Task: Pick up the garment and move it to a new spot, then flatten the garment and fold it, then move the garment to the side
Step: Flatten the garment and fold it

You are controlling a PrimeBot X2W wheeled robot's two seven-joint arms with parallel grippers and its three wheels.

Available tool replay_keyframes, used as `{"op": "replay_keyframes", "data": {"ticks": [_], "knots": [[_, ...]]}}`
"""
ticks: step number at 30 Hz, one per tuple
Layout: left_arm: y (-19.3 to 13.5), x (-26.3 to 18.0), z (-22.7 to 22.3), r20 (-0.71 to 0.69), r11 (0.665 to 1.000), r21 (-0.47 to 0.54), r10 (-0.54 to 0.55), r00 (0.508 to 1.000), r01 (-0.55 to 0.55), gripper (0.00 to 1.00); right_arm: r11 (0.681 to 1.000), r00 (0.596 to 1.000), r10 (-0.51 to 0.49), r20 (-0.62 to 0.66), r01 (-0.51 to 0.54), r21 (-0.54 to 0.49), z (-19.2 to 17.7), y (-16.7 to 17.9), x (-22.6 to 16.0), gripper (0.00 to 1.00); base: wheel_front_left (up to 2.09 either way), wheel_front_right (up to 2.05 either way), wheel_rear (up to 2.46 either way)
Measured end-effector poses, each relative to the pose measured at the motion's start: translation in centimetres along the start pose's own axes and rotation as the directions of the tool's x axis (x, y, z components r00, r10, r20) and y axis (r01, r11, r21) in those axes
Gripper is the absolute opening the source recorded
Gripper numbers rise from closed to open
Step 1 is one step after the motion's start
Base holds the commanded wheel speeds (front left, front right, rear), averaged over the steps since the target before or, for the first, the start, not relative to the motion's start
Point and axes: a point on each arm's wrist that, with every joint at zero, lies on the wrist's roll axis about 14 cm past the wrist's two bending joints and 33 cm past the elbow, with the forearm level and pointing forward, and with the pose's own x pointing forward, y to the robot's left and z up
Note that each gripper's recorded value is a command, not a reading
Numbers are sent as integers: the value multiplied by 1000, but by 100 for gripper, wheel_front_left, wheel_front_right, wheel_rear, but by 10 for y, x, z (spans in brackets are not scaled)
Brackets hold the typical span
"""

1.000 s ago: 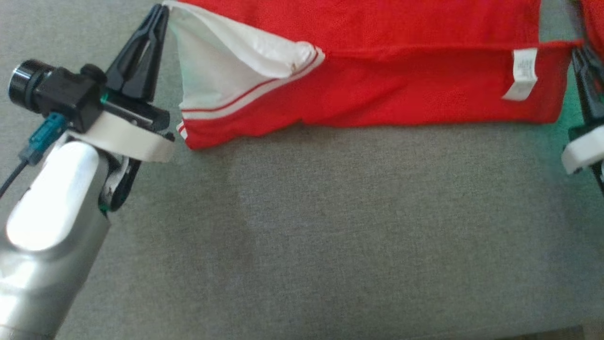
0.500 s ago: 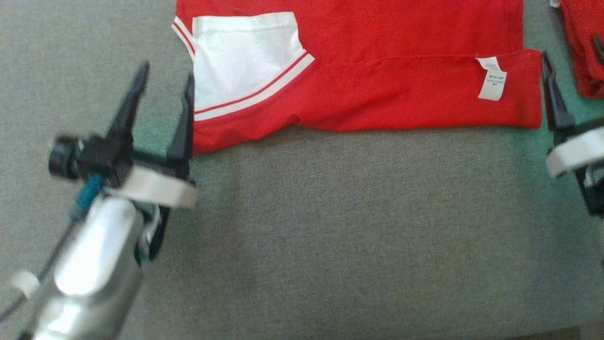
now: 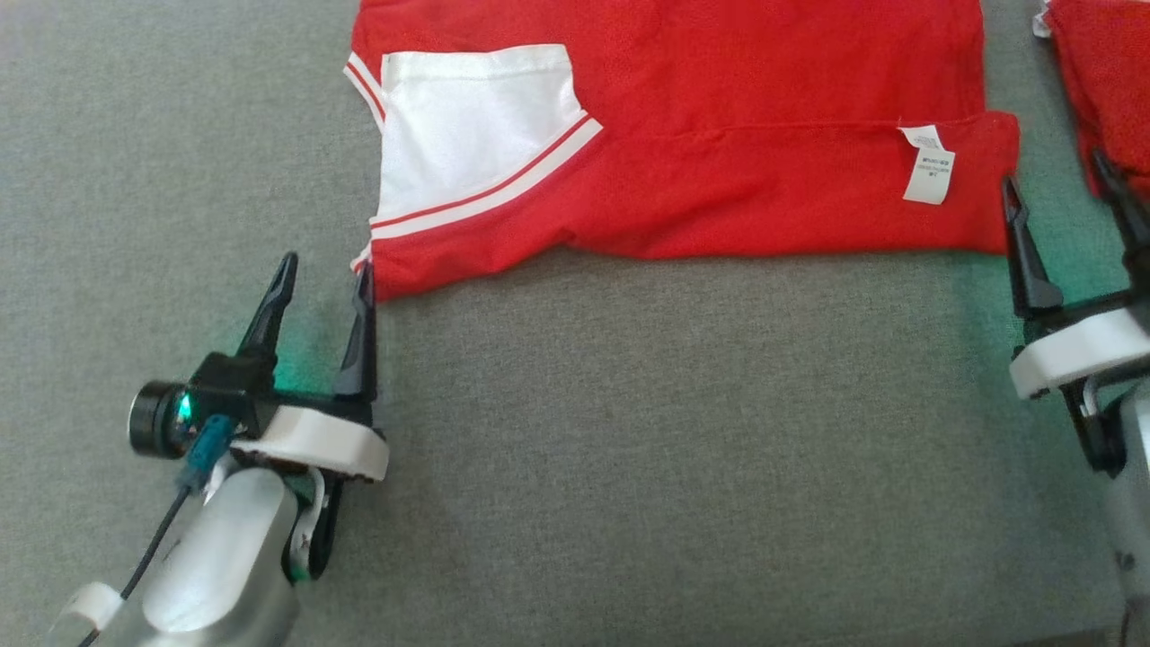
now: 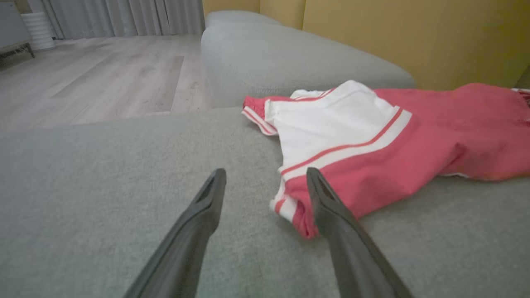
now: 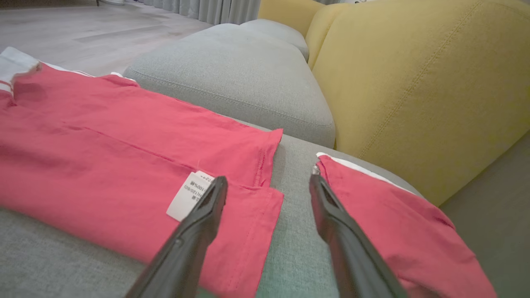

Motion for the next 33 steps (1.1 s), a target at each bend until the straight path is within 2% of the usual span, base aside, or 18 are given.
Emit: {"op": "replay_keyframes", "data": {"ticks": [5,15,23,26,27,33], "knots": [[7,0,-28,-99,1000,-6,29,995,-29,100,1000,1000,-5,-16,5,6,-6,0,-2,100,0,0,0],[-6,13,-28,-92,998,-57,-29,995,23,100,999,999,-21,-32,22,27,-13,-2,-3,100,0,0,0],[-28,14,-28,-122,990,-76,-125,985,116,100,999,999,-32,-24,33,33,-11,-4,-4,100,0,0,0],[-40,11,-31,-155,982,-86,-180,971,169,39,999,999,-35,-20,35,34,-9,-5,-4,100,0,0,0],[-43,10,-31,-163,979,-89,-196,967,183,2,999,999,-36,-18,37,34,-9,-5,-4,100,0,0,0],[-56,5,-26,-156,968,-92,-246,957,234,0,999,999,-38,-6,38,37,-4,-5,-3,100,0,0,0]]}}
